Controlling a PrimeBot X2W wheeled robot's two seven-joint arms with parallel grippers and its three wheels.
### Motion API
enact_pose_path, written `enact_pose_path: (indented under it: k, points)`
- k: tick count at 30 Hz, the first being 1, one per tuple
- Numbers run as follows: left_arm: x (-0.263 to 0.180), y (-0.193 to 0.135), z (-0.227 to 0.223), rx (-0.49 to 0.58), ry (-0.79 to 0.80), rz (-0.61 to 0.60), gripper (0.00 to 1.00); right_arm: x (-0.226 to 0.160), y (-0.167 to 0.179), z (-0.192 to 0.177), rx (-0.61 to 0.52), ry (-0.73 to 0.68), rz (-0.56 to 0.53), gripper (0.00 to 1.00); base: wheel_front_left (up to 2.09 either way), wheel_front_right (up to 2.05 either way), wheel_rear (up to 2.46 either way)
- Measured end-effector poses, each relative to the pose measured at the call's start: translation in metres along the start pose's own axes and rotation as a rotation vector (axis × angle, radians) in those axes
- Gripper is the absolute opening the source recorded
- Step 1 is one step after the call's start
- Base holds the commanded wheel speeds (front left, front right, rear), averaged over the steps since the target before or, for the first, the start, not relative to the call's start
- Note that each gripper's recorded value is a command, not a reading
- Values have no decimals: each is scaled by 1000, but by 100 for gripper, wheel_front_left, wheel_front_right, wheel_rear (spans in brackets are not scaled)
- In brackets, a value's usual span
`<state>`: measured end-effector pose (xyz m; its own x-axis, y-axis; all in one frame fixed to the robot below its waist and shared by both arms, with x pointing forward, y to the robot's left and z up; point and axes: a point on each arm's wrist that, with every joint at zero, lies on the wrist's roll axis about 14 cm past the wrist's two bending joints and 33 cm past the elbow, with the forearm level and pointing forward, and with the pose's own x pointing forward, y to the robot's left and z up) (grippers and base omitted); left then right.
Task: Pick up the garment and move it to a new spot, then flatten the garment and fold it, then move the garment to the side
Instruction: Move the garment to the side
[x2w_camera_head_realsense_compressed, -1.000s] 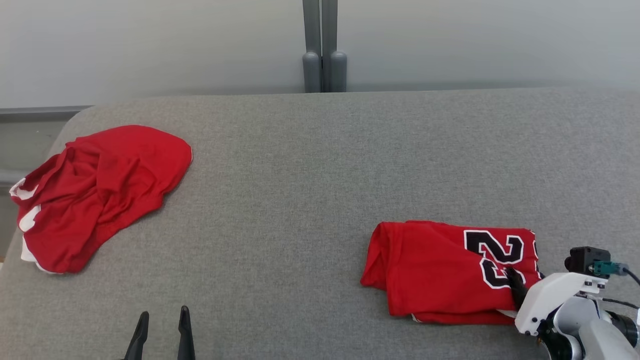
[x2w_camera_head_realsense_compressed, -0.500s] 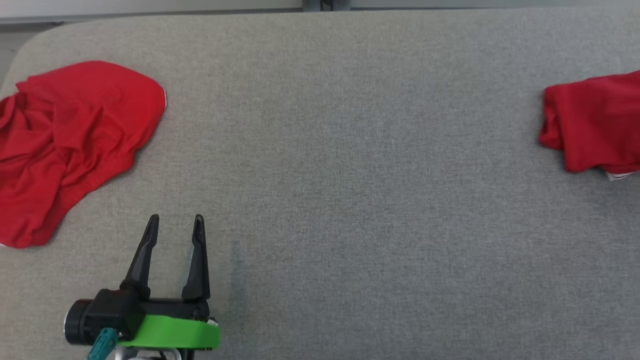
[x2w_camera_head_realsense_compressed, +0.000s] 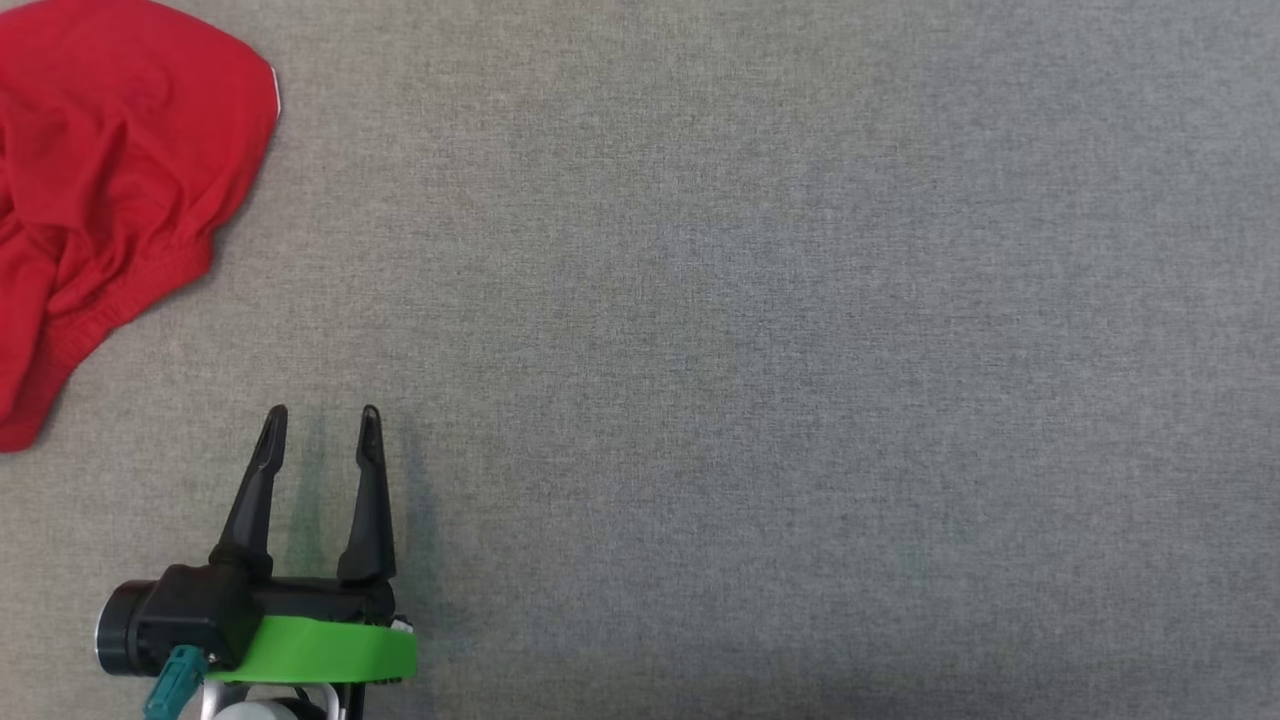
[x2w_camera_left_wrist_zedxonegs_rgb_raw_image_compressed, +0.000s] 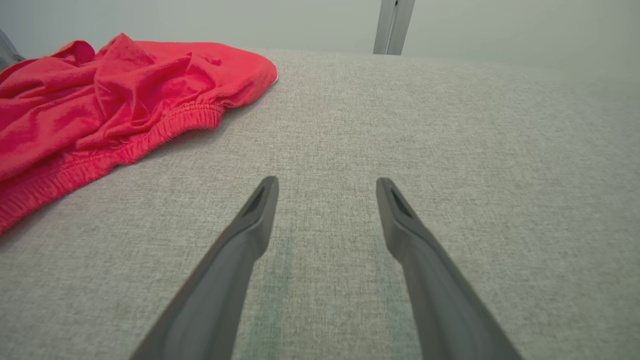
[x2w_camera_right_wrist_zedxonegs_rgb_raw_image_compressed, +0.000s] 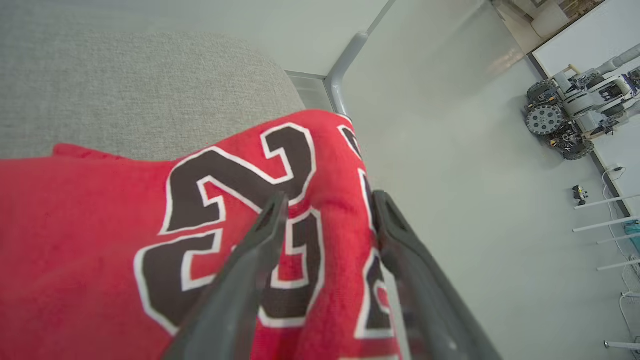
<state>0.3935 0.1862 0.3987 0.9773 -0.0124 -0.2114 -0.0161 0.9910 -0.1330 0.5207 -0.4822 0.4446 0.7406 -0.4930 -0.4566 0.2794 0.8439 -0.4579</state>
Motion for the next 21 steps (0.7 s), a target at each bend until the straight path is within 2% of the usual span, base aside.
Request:
enact_pose_path:
  k: [2, 6, 8, 10, 12, 14, 18, 19, 21]
  points:
    - [1, 2, 0, -6, -2, 8, 100, 1, -4, 3, -15, -33, -19, 100, 0, 0, 0]
    - [-2, 7, 0, -17, -2, 37, 100, -5, -1, 42, -15, -217, -26, 100, 0, 0, 0]
    - [-9, 11, -2, -17, 10, 54, 100, -13, 15, 63, -1, -318, 6, 100, 0, 0, 0]
    - [-18, 17, -6, -22, 26, 79, 100, -28, 43, 85, 78, -440, 68, 100, 0, 0, 0]
    - [-30, 22, -10, -33, 43, 102, 100, -48, 73, 98, 76, -534, 146, 100, 0, 0, 0]
    - [-42, 24, -11, -44, 48, 117, 100, -70, 96, 98, 108, -584, 214, 100, 0, 0, 0]
    - [-68, 32, -7, -41, 38, 148, 100, -127, 139, 76, 152, -625, 365, 100, 0, 0, 0]
    - [-78, 35, -7, -39, 38, 162, 100, -143, 147, 67, 135, -631, 400, 100, 0, 0, 0]
    - [-91, 37, -3, -40, 22, 172, 100, -174, 156, 53, 187, -638, 437, 100, 0, 0, 0]
